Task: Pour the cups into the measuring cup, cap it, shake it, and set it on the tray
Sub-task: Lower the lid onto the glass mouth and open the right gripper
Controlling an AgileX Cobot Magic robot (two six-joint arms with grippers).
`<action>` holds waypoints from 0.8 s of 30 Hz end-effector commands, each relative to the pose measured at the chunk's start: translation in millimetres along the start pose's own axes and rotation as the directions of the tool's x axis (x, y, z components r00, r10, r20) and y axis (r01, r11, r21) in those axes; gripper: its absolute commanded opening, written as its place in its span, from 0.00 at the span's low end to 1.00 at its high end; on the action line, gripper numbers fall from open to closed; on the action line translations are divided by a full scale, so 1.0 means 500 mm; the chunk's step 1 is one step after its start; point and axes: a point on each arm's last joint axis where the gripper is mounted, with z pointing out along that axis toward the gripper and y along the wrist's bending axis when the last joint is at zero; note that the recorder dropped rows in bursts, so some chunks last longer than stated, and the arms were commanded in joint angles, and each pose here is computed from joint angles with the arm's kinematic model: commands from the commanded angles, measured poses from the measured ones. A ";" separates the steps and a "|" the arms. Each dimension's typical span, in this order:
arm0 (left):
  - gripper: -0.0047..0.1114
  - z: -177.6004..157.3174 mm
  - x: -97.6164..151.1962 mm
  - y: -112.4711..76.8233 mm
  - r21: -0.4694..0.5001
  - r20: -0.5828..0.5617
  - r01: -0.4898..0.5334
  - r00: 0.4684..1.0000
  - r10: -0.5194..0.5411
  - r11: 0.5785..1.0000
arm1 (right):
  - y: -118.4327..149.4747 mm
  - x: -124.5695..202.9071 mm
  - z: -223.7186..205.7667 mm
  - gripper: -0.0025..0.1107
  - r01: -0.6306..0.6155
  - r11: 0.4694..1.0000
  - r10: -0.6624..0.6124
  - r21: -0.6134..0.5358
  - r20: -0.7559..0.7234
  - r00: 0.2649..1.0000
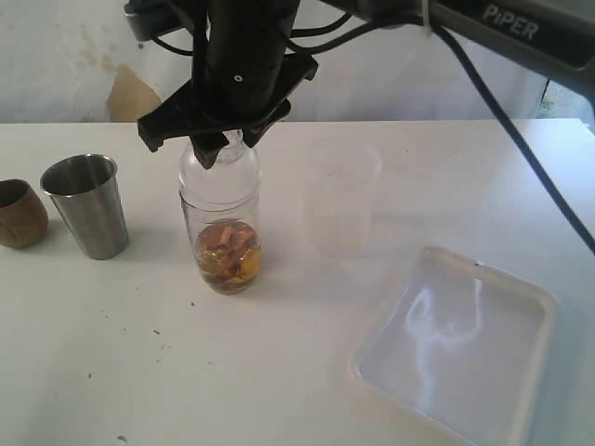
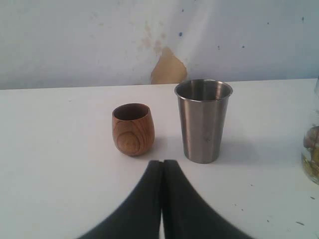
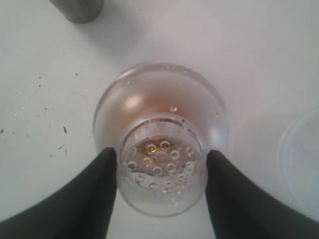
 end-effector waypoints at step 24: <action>0.04 0.000 0.001 0.000 -0.002 0.008 0.000 1.000 0.000 1.000 | 0.002 -0.004 0.055 0.21 -0.016 1.000 0.015 -0.016 -0.015 1.000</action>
